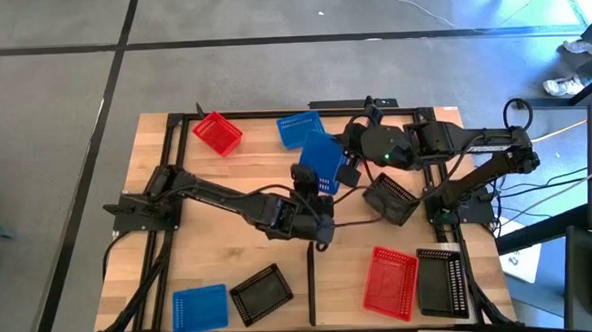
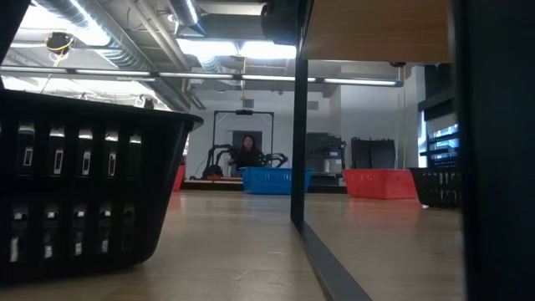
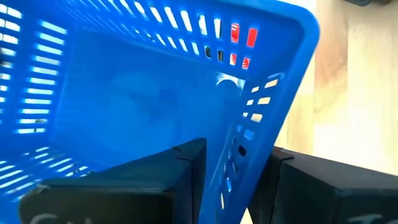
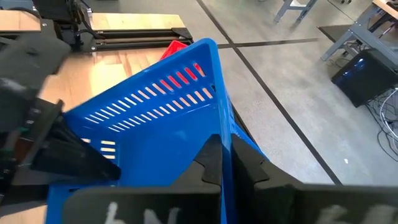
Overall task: Stack baskets on shelf by color
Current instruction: Put the middle blue bin on the shelf
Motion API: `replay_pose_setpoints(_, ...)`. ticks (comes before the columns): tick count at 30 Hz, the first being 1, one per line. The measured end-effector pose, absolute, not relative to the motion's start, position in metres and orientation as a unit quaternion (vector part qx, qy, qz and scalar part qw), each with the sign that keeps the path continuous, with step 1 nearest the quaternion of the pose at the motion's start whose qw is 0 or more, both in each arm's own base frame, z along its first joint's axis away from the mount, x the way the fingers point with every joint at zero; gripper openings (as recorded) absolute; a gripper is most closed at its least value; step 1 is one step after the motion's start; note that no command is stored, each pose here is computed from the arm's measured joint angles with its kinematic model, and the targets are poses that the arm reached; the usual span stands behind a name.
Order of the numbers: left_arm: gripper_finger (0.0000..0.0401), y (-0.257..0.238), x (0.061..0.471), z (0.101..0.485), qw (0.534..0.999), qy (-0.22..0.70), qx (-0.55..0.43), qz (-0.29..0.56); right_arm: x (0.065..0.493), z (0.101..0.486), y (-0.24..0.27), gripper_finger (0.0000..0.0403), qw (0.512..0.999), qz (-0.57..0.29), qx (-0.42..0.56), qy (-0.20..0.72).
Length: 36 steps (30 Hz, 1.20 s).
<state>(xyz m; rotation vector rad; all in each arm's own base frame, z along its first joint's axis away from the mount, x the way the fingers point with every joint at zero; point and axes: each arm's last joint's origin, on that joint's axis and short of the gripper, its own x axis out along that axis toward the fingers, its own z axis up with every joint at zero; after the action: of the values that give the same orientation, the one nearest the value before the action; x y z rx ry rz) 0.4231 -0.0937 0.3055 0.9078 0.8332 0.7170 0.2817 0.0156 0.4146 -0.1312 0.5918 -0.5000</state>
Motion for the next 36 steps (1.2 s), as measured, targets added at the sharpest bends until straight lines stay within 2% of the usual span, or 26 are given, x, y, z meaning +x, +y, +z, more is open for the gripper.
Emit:
replay_pose_setpoints(10,0.0074,-0.114,0.418,0.307,0.768,0.372,0.425,0.302,0.281,0.413,0.016,0.0002,0.918,-0.250,-0.072,0.298)
replay_pose_setpoints(21,0.0074,-0.119,0.413,0.334,0.865,0.328,0.333,0.182,0.283,0.407,0.015,0.0002,0.903,-0.259,-0.112,0.323)
replay_pose_setpoints(30,0.0073,-0.128,0.398,0.351,0.899,0.302,0.266,0.172,0.288,0.401,0.015,0.0002,0.894,-0.259,-0.134,0.340)
replay_pose_setpoints(36,0.0077,-0.146,0.374,0.364,0.916,0.295,0.221,0.159,0.287,0.400,0.016,0.0002,0.903,-0.241,-0.106,0.341)
